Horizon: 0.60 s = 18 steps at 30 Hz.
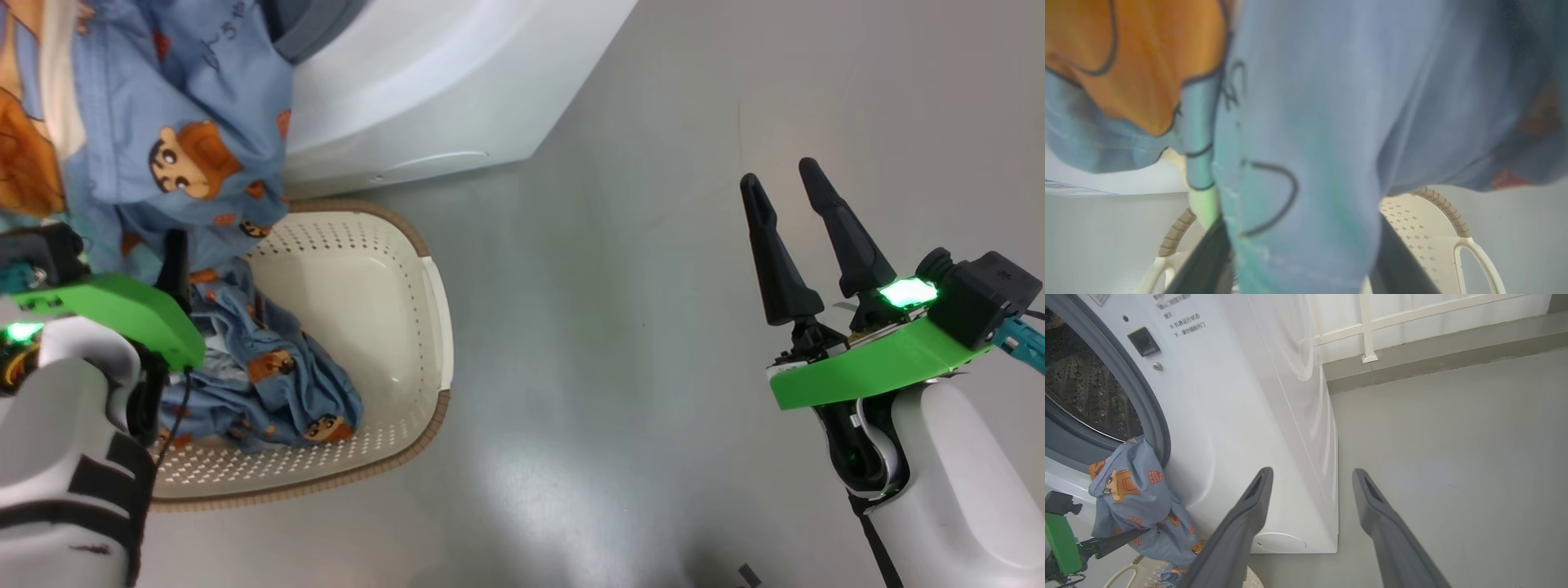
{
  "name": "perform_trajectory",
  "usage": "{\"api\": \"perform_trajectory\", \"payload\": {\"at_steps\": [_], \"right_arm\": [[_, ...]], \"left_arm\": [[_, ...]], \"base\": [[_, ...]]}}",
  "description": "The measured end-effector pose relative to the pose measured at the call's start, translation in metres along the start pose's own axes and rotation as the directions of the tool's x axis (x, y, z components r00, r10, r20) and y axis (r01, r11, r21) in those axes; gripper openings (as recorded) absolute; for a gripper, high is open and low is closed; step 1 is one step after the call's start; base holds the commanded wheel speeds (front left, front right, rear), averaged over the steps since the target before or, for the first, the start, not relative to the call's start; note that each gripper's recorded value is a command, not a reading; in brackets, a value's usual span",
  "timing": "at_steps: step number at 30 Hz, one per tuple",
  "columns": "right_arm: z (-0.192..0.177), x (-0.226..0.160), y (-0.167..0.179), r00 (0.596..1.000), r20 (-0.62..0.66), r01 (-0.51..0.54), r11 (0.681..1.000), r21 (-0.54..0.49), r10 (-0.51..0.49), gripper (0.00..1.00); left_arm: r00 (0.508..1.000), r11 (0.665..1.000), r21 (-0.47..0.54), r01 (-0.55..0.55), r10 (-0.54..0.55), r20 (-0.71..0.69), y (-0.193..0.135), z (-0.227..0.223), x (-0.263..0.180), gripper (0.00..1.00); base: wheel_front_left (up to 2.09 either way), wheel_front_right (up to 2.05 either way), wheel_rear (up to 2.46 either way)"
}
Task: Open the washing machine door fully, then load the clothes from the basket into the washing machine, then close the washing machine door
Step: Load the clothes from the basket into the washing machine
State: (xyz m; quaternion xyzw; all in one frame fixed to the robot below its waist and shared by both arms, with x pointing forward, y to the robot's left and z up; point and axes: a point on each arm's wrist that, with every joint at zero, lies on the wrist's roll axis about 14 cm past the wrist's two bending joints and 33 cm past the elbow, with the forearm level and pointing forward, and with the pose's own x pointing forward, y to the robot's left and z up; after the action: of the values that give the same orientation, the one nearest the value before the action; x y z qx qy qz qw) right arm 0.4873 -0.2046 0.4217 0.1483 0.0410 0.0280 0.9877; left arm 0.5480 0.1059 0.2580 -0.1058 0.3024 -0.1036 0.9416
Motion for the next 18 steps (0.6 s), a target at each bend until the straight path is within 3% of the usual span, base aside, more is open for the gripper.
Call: {"api": "perform_trajectory", "payload": {"at_steps": [9,10,11,18], "right_arm": [[-0.006,0.001,-0.011,1.0,-0.013,0.025,1.0,-0.014,-0.025,1.0],[-0.006,0.001,-0.012,1.0,-0.014,0.027,1.0,-0.015,-0.027,1.0],[-0.005,0.0,-0.013,0.999,-0.013,0.029,0.999,-0.016,-0.029,1.0],[-0.003,0.002,-0.008,1.0,-0.004,0.019,1.0,-0.009,-0.019,1.0]], "left_arm": [[1.0,0.999,-0.031,-0.027,0.027,-0.005,0.01,-0.003,0.02,1.0],[1.0,0.999,-0.029,-0.025,0.025,-0.008,0.009,-0.004,0.021,0.42],[1.0,0.999,-0.026,-0.022,0.021,-0.005,0.008,-0.004,0.021,0.0],[0.999,1.0,-0.014,0.006,-0.005,0.05,0.001,0.013,0.019,0.0]], "base": [[0.0,0.0,0.0],[0.0,0.0,0.0],[0.0,0.0,0.0],[0.0,0.0,0.0]]}}
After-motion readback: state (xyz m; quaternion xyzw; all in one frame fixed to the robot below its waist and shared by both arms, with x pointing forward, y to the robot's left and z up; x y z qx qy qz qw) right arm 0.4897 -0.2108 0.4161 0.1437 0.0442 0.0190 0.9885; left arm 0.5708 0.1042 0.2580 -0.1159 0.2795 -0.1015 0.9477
